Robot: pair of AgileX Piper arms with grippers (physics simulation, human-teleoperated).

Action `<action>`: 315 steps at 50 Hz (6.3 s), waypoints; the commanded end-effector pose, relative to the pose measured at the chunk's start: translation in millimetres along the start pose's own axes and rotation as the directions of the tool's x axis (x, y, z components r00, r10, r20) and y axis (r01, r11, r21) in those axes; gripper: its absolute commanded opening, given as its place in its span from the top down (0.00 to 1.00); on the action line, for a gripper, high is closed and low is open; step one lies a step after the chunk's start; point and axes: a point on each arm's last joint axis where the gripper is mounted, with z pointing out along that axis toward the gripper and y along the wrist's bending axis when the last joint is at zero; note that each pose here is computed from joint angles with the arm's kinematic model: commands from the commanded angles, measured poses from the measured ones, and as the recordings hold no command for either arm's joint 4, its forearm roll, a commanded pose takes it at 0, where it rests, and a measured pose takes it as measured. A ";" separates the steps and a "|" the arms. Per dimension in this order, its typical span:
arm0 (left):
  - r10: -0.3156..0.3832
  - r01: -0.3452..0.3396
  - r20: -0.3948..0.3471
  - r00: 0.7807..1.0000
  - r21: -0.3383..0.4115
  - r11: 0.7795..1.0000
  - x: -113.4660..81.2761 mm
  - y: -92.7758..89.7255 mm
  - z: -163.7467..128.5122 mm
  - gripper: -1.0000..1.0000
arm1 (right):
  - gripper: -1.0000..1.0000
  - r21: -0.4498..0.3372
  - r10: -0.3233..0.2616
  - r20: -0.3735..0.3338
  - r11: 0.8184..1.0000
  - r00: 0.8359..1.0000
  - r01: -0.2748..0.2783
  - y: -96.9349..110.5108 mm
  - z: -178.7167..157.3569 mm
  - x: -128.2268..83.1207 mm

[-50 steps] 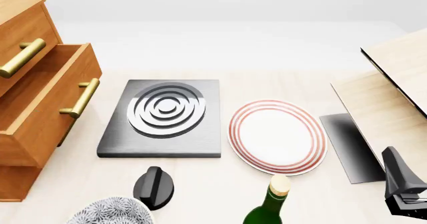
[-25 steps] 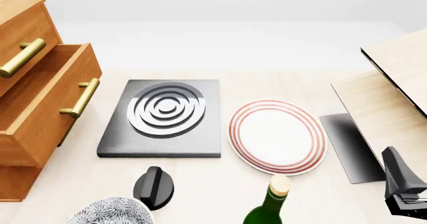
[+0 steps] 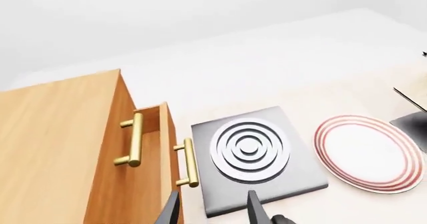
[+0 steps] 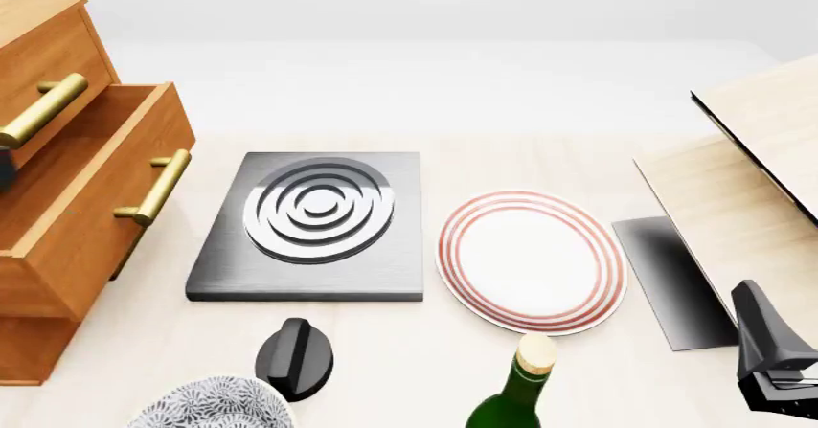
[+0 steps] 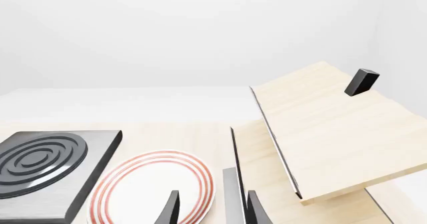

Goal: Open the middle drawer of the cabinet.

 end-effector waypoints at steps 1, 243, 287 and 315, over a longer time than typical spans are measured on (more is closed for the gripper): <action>-0.102 0.102 -0.030 0.994 -0.004 0.995 -0.6 0.4 13.1 0.00 | 0.00 -0.006 -0.002 0.003 1.000 1.000 0.002 0.3 -0.2 -0.1; -0.210 0.117 -0.421 0.882 -0.235 0.965 105.4 34.1 135.2 0.00 | 0.00 -0.005 -0.002 0.003 1.000 1.000 0.002 0.3 -0.3 -0.2; -0.176 0.123 -0.440 0.881 -0.148 0.981 109.3 14.9 133.1 0.00 | 0.00 -0.005 -0.002 0.003 1.000 1.000 0.002 0.3 -0.3 -0.2; -0.168 0.129 -0.448 0.878 -0.115 0.985 110.9 8.6 140.5 0.00 | 0.00 -0.005 -0.002 0.003 1.000 1.000 0.002 0.3 -0.3 -0.2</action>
